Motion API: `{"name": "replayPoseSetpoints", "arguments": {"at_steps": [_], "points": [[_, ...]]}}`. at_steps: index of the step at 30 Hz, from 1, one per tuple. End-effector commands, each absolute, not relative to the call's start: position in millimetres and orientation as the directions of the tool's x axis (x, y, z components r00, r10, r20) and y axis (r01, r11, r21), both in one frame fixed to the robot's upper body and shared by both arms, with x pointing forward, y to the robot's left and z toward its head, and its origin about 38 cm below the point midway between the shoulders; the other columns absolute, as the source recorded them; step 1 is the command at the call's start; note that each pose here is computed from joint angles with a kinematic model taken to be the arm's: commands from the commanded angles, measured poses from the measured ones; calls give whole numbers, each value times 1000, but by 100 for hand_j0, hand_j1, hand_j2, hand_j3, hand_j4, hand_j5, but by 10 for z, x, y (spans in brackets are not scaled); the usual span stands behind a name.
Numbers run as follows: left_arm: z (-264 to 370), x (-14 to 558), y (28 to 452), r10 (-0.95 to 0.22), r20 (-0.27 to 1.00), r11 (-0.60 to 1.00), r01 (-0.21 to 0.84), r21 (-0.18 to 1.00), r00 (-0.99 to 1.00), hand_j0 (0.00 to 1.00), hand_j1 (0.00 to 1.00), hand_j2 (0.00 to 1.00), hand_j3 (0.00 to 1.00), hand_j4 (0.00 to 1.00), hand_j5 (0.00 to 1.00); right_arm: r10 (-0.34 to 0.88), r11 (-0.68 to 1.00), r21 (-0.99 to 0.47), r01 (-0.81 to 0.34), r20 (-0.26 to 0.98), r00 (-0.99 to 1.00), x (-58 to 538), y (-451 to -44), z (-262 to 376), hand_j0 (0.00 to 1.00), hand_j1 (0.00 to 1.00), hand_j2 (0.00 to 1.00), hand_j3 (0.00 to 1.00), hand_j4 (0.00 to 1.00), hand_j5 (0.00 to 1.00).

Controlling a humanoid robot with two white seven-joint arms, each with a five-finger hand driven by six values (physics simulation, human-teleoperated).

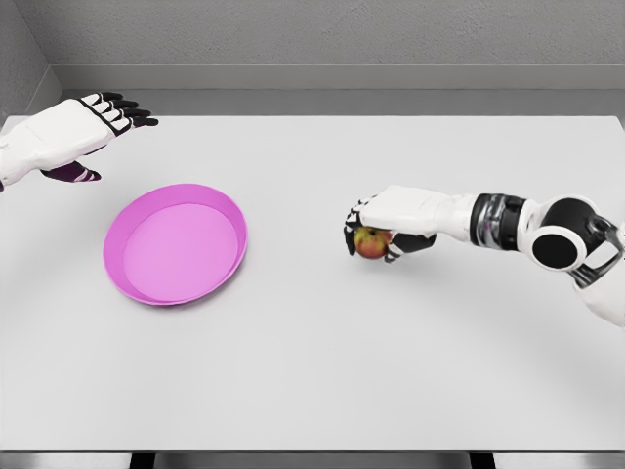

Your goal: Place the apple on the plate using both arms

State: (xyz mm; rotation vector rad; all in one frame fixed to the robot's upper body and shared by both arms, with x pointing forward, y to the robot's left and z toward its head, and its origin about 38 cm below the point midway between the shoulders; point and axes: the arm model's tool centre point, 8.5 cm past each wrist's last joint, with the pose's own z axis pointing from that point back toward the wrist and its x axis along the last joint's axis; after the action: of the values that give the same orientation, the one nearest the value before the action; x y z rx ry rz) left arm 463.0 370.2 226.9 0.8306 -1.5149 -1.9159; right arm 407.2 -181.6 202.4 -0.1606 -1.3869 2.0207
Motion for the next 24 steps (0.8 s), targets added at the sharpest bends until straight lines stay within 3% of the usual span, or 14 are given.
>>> {"name": "replayPoseSetpoints", "arguments": {"at_steps": [1, 24], "points": [[2280, 4629, 3702, -745, -125, -204, 45, 978, -655, 100, 100, 100, 100, 100, 100, 567, -210, -860, -465, 280, -775, 4037, -1704, 1972, 43, 43, 43, 43, 43, 43], [2273, 4629, 3705, -746, -124, -204, 47, 978, -654, 100, 100, 100, 100, 100, 100, 488, -237, -865, -442, 288, -824, 4018, -1229, 1999, 43, 43, 43, 43, 43, 43]]}}
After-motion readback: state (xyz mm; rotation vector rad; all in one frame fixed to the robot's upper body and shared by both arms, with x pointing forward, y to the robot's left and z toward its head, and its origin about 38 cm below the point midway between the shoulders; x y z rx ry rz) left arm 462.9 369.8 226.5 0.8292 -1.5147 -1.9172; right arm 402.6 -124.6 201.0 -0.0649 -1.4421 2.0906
